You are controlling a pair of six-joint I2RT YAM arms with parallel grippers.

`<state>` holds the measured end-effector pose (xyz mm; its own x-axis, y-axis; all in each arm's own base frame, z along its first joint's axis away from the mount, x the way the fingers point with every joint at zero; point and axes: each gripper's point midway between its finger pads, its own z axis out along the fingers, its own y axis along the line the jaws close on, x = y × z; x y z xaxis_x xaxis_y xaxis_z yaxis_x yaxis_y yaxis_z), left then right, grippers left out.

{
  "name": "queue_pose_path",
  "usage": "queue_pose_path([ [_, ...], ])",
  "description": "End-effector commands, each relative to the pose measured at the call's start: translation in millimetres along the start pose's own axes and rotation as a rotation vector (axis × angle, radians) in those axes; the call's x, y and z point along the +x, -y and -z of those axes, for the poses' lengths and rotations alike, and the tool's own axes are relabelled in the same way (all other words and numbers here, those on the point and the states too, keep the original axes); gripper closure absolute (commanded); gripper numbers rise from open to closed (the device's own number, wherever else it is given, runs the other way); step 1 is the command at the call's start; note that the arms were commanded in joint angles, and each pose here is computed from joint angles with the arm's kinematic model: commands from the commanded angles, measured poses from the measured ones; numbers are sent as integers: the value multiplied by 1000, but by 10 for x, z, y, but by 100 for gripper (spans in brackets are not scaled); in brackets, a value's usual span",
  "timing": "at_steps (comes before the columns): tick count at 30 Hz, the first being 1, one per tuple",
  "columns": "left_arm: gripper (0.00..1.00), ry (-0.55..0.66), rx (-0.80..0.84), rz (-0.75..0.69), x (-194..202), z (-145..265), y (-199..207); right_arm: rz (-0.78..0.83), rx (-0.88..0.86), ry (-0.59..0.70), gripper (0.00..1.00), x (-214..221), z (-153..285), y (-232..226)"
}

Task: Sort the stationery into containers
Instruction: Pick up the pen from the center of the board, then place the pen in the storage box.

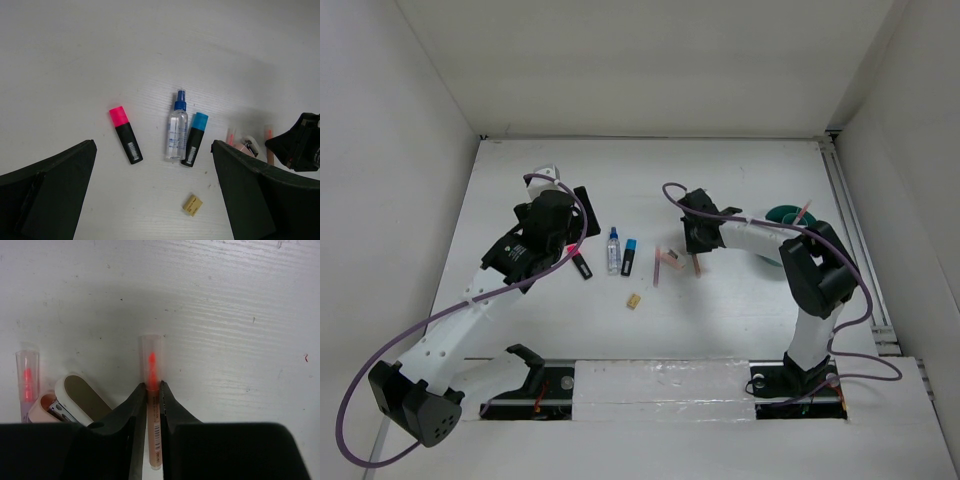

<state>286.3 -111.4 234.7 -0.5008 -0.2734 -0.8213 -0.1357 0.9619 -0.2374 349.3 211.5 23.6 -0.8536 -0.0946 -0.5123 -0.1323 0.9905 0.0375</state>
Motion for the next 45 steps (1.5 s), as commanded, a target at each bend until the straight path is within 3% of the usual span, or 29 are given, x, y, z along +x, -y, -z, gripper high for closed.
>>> queue_pose_path([
  [1,0,20,2,19,-71,34,-3,24,-2,-67,100,230,-82,38],
  [6,0,20,2,10,-71,34,-7,-7,-7,1,100,45,60,106],
  [10,0,6,6,5,-40,11,10,-53,-57,134,100,-301,363,208],
  [13,0,1,14,5,-31,13,24,-86,-107,332,100,-718,797,318],
  [20,0,3,26,0,-40,13,47,-246,6,619,100,-1077,1337,1079],
  [21,0,3,26,0,-40,13,47,-271,-7,717,100,-1218,1575,1144],
  [25,0,2,42,3,-45,39,66,-275,-37,904,100,-1411,2018,1346],
  [33,0,18,63,6,-74,92,71,-320,50,1031,100,-1604,2233,1939],
  [40,0,25,84,4,-97,117,99,-385,156,1148,100,-1443,2287,2272],
  [45,0,26,99,7,-104,120,130,-476,274,1136,100,-1218,2160,2496],
])
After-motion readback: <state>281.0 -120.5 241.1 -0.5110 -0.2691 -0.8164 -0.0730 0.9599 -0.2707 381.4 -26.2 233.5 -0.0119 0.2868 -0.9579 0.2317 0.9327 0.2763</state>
